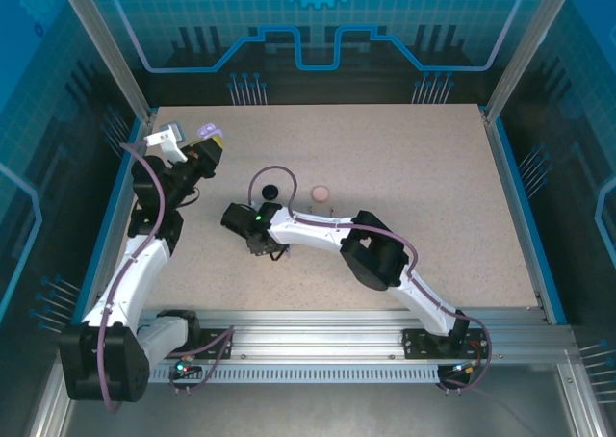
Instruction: Insert the wireless bluetooth earbuds into the charging case
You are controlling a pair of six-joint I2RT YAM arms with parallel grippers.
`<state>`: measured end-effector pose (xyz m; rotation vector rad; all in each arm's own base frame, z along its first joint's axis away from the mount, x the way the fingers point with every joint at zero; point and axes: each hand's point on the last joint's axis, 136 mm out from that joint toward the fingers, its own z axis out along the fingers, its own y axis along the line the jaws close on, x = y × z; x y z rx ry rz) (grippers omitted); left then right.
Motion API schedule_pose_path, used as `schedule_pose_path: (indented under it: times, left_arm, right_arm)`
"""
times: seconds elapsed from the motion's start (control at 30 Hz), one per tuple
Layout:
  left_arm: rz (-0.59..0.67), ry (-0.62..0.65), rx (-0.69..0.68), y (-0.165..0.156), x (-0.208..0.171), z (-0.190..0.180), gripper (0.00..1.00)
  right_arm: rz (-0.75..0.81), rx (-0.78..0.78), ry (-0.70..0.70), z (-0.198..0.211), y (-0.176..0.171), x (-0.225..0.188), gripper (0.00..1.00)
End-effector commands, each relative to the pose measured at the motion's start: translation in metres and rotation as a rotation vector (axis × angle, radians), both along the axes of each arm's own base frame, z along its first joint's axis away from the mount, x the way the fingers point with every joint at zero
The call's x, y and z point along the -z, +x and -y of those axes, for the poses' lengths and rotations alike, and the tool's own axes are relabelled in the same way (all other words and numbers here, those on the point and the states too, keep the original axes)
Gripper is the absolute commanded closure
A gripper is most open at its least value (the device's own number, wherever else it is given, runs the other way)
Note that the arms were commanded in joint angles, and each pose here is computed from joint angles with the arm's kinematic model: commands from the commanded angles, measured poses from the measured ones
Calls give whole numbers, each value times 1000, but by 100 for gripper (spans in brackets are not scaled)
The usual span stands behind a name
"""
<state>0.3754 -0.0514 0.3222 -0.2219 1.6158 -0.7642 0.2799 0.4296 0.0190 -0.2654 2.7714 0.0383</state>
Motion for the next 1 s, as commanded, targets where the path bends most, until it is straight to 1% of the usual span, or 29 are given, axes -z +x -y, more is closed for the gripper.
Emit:
schedule_pose_path:
  times: [0.0, 0.57, 0.6, 0.8, 0.97]
  left_arm:
    - [32, -12, 6, -3, -7, -2, 100]
    - [33, -26, 27, -3, -6, 2, 100]
    - [35, -25, 26, -2, -7, 2, 100]
    - [47, -39, 33, -4, -9, 3, 100]
    - [65, -52, 47, -5, -12, 5, 100]
  right_arm:
    - [-44, 5, -40, 10, -16, 10, 70]
    - [-22, 10, -33, 14, -16, 6, 77]
    - [-8, 7, -11, 12, -14, -6, 77]
    - [58, -5, 30, 12, -7, -32, 78]
    - [136, -27, 75, 11, 3, -69, 78]
